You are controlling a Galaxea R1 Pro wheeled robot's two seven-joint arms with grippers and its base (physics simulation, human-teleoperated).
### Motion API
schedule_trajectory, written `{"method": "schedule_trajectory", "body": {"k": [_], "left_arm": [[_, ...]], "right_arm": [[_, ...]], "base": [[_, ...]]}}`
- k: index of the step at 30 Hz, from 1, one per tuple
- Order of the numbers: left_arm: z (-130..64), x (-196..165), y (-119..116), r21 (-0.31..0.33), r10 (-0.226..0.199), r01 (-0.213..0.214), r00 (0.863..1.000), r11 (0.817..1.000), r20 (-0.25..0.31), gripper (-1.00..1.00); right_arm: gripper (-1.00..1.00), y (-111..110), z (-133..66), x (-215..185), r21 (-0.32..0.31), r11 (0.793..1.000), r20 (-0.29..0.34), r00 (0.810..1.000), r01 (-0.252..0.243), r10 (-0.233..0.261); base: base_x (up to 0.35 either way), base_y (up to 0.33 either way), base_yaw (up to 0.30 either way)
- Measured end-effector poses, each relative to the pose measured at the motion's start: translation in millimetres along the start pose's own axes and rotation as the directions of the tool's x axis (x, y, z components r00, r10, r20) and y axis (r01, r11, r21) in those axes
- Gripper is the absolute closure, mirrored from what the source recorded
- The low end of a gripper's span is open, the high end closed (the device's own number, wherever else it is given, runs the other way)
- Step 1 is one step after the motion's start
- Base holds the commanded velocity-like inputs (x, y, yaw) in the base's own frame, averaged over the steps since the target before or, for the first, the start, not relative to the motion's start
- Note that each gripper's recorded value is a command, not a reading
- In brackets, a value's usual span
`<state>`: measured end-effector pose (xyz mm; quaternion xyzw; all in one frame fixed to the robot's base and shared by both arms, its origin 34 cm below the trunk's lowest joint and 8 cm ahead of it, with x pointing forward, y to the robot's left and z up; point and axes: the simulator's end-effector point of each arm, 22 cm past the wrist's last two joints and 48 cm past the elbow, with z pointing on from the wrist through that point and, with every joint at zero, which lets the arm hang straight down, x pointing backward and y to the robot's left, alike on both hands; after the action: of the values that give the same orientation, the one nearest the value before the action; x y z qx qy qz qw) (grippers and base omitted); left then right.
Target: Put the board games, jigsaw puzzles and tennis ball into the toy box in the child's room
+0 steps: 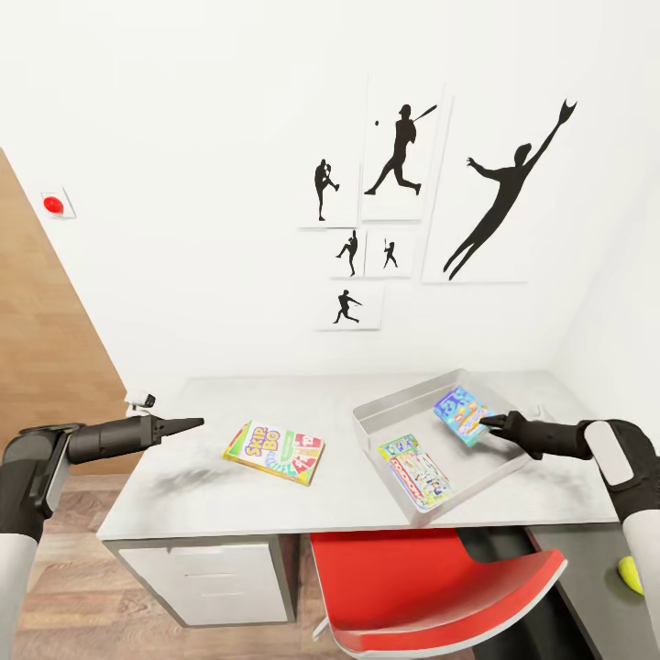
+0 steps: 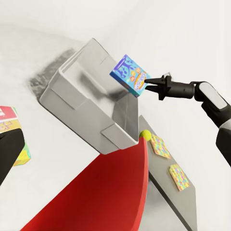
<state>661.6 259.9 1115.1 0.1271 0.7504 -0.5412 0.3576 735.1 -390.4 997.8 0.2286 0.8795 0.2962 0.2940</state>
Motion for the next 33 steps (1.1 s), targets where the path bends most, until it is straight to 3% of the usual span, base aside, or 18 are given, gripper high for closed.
{"method": "schedule_trajectory", "body": {"k": [11, 24, 33], "left_arm": [[0.2, 0, 0, 0.000, 0.000, 0.000, 1.000, 1.000, 0.000, -1.00], [1.4, 5, 8, -0.006, -0.015, 0.015, 1.000, 1.000, -0.006, -1.00], [3.1, 9, 14, -0.009, -0.027, 0.027, 1.000, 1.000, -0.011, -1.00]], "right_arm": [[1.00, 2, 4.7, 7, 0.022, 0.999, -0.028, 0.999, 0.044, -0.043], [1.00, -6, 11.3, 11, 0.037, 0.998, -0.043, 0.998, 0.041, -0.040], [1.00, -22, 14.7, 8, 0.112, 0.993, -0.043, 0.998, 0.042, -0.037]], "base": [[0.000, 0.000, 0.000], [0.000, 0.000, 0.000], [0.000, 0.000, 0.000]]}}
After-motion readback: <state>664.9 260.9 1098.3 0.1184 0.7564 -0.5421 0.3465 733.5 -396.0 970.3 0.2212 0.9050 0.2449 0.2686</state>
